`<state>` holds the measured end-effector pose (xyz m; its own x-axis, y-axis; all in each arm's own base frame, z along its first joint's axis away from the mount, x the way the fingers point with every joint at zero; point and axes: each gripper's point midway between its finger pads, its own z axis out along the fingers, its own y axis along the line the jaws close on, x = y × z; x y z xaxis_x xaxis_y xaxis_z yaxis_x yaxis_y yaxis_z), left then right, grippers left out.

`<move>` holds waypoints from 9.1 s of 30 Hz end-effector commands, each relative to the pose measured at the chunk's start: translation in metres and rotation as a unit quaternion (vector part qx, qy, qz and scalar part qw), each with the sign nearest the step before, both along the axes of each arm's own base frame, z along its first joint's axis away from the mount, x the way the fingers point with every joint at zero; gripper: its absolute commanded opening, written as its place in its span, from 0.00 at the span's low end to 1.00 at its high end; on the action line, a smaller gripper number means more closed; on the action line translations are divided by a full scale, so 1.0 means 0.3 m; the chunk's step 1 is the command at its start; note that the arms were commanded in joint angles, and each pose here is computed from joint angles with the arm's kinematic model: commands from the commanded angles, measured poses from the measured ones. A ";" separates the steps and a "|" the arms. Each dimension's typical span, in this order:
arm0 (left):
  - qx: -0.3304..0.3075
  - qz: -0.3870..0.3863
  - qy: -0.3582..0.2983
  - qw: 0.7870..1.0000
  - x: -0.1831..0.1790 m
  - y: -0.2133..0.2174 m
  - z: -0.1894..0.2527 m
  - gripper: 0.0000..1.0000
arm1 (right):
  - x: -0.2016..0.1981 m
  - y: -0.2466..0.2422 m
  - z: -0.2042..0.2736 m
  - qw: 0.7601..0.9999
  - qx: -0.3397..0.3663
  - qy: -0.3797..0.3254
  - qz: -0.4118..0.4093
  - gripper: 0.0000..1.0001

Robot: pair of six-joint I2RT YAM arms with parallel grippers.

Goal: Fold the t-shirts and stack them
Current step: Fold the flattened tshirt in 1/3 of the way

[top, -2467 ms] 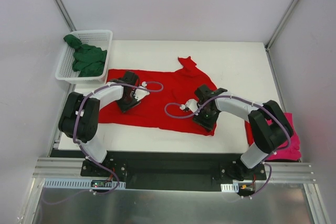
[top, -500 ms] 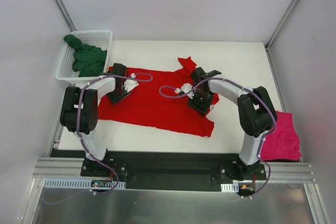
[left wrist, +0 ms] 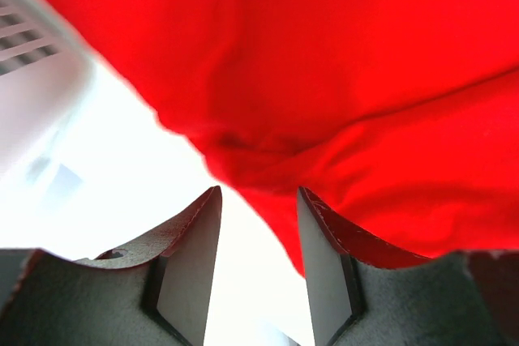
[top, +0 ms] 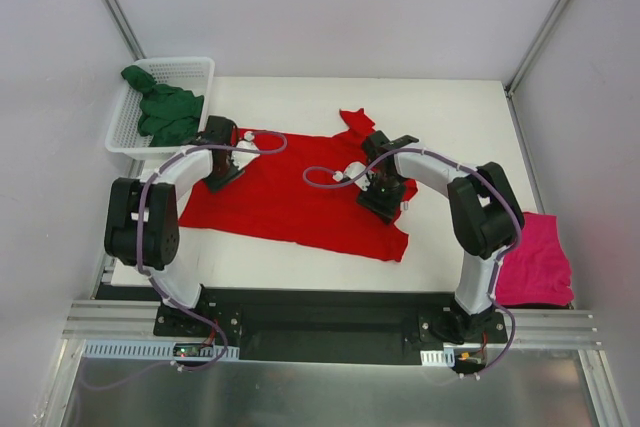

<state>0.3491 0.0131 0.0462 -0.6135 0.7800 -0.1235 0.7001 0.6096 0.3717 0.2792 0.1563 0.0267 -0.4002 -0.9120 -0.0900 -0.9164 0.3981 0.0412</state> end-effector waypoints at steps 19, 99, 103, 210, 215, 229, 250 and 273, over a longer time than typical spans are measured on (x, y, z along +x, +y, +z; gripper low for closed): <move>-0.011 0.013 0.021 1.000 0.099 0.035 -0.080 0.42 | -0.012 -0.149 -0.012 0.998 -0.053 0.015 -0.007 0.57; 0.025 -0.100 0.166 0.981 -0.745 -0.040 -0.041 0.49 | -0.486 -0.198 0.109 0.996 -0.023 -0.029 0.084 0.59; 0.031 -0.100 0.186 0.977 -0.753 -0.037 -0.052 0.49 | -0.454 -0.196 0.067 0.995 -0.040 -0.037 0.080 0.59; 0.018 -0.199 0.203 0.958 -0.592 -0.065 0.149 0.99 | -0.354 -0.337 0.194 0.981 -0.151 -0.086 0.090 0.84; 0.008 -0.163 0.114 0.980 -0.381 -0.132 0.163 0.99 | -0.223 -0.235 0.222 0.984 -0.103 -0.133 0.066 0.84; -0.010 -0.131 0.131 0.983 -0.186 -0.223 -0.029 0.99 | -0.074 -0.138 0.064 0.997 -0.067 -0.041 -0.008 0.83; 0.014 -0.132 0.141 0.981 -0.068 -0.238 -0.141 0.98 | 0.144 -0.206 -0.026 0.981 -0.138 -0.131 -0.031 0.83; 0.043 -0.063 -0.034 0.997 0.148 -0.126 0.200 0.99 | 0.406 -0.087 0.363 0.969 -0.037 -0.233 -0.074 0.84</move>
